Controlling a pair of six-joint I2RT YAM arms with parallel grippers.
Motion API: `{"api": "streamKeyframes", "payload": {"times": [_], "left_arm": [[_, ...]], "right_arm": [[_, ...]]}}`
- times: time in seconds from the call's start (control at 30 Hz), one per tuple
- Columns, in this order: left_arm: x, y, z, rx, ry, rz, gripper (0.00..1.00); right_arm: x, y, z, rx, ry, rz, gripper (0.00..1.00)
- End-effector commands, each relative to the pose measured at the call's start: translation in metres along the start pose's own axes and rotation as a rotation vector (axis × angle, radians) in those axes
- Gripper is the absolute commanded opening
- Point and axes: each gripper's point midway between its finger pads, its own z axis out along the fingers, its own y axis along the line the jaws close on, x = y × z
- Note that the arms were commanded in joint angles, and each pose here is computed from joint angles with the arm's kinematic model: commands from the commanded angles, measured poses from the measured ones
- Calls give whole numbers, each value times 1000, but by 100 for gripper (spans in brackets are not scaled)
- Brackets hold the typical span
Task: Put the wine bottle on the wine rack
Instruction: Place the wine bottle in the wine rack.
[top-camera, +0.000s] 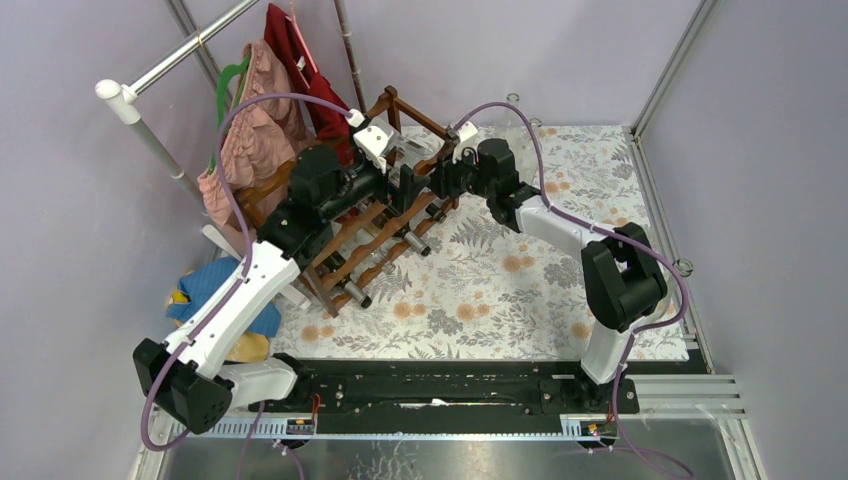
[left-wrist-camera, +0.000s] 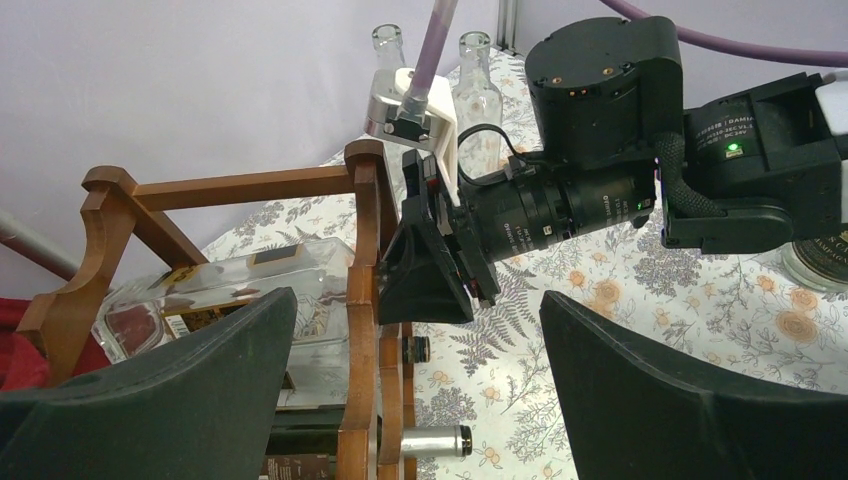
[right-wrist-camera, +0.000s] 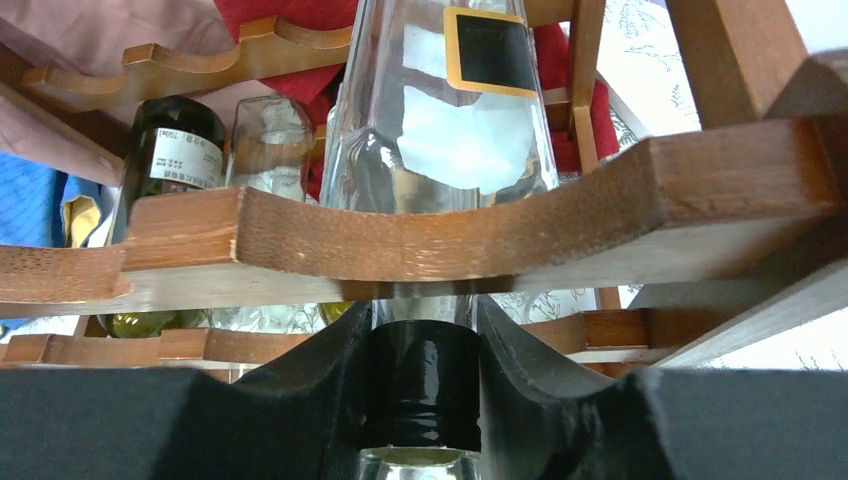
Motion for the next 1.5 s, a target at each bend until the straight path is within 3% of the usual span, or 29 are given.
{"api": "streamKeyframes", "payload": {"times": [0.0, 0.63, 0.8, 1.0, 1.3, 1.47], "left_arm": [[-6, 10, 3, -29, -25, 29, 99], [2, 11, 8, -31, 1, 29, 99], [3, 11, 9, -30, 4, 29, 99], [5, 10, 10, -25, 8, 27, 99], [6, 10, 9, -24, 11, 25, 99], [5, 10, 9, -22, 10, 27, 99]], "right_arm": [[-72, 24, -7, -41, -246, -89, 0], [-45, 13, 19, -21, -212, -251, 3], [-35, 20, 25, -14, -193, -326, 9], [-32, 13, 27, 50, -207, -407, 10], [-15, 10, 36, 45, -206, -413, 24], [-12, 14, 37, 22, -198, -406, 44]]}}
